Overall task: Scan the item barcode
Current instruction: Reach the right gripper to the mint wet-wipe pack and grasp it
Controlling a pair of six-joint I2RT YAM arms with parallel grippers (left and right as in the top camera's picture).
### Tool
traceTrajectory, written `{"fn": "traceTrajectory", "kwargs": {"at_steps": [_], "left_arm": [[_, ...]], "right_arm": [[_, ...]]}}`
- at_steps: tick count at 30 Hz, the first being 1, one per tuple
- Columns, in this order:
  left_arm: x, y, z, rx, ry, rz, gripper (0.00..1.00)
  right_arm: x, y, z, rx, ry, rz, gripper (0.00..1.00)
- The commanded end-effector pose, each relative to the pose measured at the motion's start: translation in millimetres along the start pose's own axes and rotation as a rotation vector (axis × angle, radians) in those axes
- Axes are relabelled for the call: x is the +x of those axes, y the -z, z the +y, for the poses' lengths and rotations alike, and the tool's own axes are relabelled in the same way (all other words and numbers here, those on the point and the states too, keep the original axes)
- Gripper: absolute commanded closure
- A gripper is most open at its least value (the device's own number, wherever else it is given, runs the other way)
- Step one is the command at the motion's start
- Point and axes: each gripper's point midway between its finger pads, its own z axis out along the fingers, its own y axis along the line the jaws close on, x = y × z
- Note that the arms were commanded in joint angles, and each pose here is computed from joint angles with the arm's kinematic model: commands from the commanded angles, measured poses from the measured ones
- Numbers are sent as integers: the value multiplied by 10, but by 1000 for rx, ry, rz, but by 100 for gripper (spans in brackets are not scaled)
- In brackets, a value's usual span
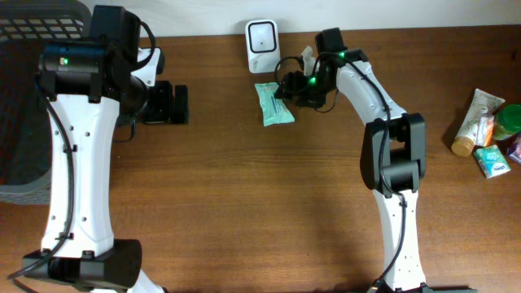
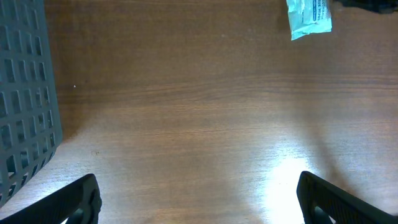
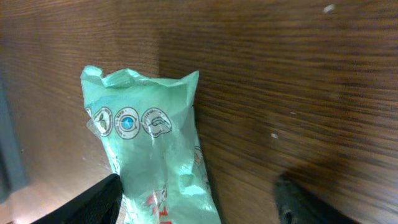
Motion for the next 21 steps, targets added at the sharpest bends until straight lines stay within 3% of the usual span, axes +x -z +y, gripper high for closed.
{"fn": "traceTrajectory", "kwargs": {"at_steps": [1,3,5,7,12,17,21], "left_arm": [[3,13,-3,1,-17,-3,1],[3,13,-1,1,-16,-3,1],[3,13,-2,0,-17,-3,1],[3,13,-3,1,-17,-3,1],[3,13,-3,1,-17,-3,1],[3,13,-3,1,-17,-3,1],[3,13,-1,1,-16,-3,1]], "right_arm": [[133,-239,-15,-96,-27,66,26],[183,-322,-11,-138,-37,90,27],[223,-387,-68,-135,-50,106,44],[265,-430,-100,-131,-61,121,53],[395,-509,5,-127,-46,162,94],[277,-230,186,-113,-16,117,96],[184,439,-86,317,-38,34,96]]}}
